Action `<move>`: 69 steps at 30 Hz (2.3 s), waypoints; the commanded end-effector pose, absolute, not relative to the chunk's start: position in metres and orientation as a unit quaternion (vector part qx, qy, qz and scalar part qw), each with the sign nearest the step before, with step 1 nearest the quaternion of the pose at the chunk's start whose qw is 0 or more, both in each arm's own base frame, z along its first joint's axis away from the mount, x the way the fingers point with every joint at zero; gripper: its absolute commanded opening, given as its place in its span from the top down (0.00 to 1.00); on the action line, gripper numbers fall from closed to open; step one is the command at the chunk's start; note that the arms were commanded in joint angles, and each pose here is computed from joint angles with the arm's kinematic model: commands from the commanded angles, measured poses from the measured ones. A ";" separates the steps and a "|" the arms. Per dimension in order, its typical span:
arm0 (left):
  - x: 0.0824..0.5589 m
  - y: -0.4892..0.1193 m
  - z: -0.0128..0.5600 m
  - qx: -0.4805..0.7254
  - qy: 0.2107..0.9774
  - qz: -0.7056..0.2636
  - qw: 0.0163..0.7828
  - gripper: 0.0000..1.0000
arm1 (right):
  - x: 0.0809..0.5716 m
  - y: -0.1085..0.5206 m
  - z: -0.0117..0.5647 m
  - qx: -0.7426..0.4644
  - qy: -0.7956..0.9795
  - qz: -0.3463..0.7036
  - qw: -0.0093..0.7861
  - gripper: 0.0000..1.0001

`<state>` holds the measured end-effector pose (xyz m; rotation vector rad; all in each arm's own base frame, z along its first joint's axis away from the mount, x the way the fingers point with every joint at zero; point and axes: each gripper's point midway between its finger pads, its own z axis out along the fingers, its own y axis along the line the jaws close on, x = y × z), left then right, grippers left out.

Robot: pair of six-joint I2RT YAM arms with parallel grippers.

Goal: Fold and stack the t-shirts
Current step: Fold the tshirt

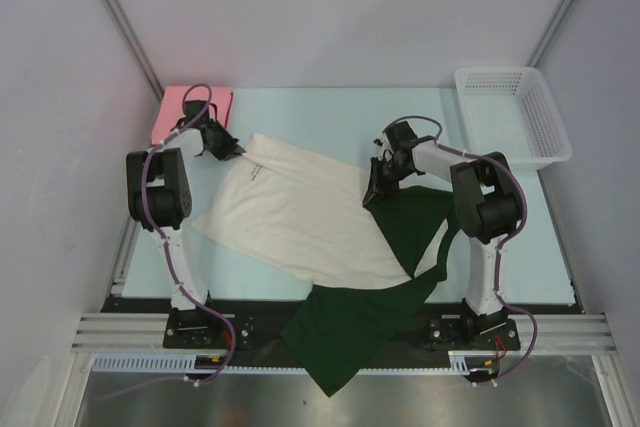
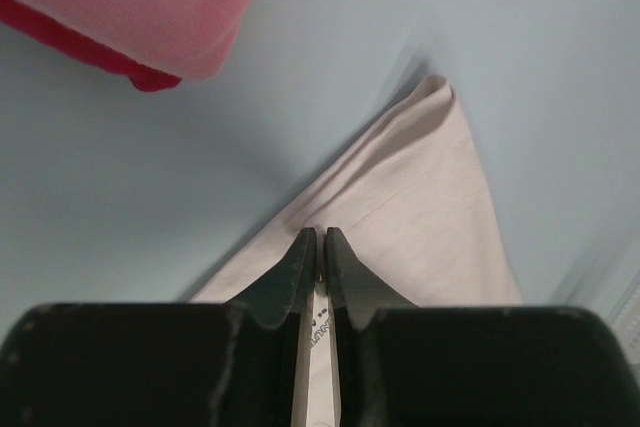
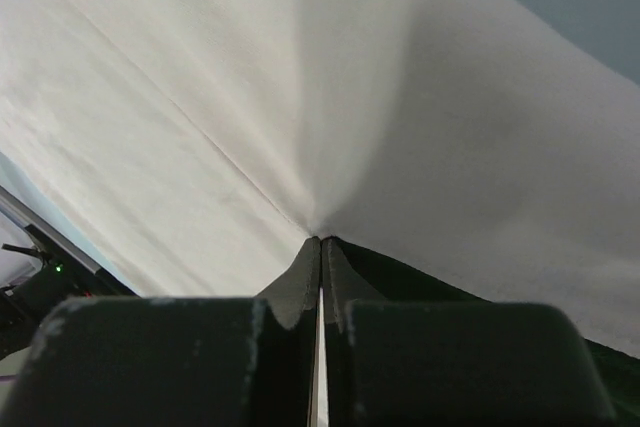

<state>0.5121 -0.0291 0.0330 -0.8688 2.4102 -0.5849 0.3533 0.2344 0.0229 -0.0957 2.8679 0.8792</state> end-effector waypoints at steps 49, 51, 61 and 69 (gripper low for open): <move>0.499 0.005 0.036 -0.235 0.928 -0.125 0.259 0.88 | 0.349 0.147 0.079 0.096 0.934 0.322 0.126 0.60; 0.499 0.002 0.043 -0.226 0.930 -0.132 0.257 0.68 | 0.352 0.141 0.079 0.103 0.934 0.317 0.131 0.60; 0.523 -0.036 0.119 -0.175 0.899 -0.183 0.357 0.41 | 0.364 0.095 0.076 0.165 0.946 0.234 0.155 0.66; 0.560 -0.118 0.068 -0.161 0.889 -0.285 0.322 0.50 | 0.386 0.072 0.075 0.225 0.939 0.176 0.192 0.77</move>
